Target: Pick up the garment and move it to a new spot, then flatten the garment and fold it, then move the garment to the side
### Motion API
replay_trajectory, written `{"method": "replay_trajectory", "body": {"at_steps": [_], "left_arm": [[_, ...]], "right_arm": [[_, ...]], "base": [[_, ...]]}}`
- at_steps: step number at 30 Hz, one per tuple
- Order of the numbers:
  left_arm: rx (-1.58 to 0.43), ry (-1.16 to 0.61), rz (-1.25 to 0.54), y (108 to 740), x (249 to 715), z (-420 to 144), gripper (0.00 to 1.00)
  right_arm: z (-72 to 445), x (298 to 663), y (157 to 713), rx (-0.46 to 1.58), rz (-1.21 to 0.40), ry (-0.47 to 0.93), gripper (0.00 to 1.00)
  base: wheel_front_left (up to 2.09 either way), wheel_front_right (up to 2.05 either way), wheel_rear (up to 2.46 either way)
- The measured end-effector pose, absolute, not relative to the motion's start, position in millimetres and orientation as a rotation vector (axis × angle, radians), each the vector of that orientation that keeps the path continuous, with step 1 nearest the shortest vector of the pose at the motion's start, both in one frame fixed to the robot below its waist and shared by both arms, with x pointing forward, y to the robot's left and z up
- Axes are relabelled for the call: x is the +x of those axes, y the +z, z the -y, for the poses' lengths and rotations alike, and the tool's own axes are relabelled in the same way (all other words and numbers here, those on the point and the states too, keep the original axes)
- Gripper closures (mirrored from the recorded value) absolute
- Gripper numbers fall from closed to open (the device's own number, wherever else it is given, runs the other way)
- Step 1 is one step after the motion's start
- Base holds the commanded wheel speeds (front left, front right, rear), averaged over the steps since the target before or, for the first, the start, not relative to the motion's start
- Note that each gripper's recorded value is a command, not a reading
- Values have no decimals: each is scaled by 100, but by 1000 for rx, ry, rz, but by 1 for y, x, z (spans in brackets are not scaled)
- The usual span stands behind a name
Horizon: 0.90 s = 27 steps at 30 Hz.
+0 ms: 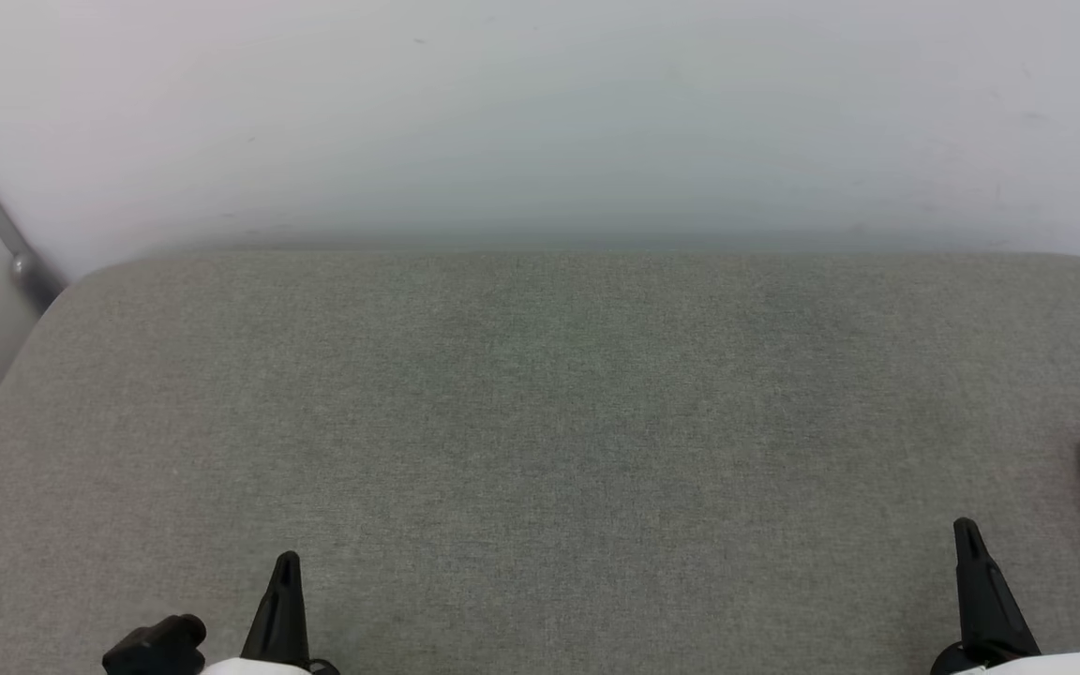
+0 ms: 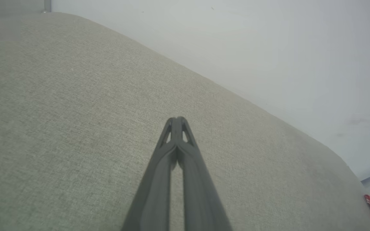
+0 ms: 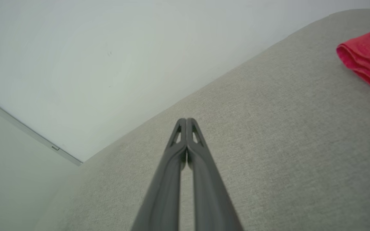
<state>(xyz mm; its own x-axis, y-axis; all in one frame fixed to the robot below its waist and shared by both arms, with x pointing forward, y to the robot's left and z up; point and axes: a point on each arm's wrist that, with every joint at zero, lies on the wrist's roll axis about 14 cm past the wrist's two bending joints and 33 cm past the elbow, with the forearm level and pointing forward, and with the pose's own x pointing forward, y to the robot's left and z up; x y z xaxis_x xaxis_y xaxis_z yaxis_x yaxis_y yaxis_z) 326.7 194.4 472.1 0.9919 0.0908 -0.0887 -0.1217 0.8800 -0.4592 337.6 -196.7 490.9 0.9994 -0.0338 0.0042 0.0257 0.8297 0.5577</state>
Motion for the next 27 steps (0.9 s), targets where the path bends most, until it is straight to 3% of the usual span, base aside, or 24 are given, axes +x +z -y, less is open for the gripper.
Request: {"method": "replay_trajectory", "body": {"at_steps": [27], "left_arm": [[-878,114,-77,475,347,-199,100]], "right_arm": [[199,356,492,950,-4,-51,100]], "base": [[0,0,0]]}}
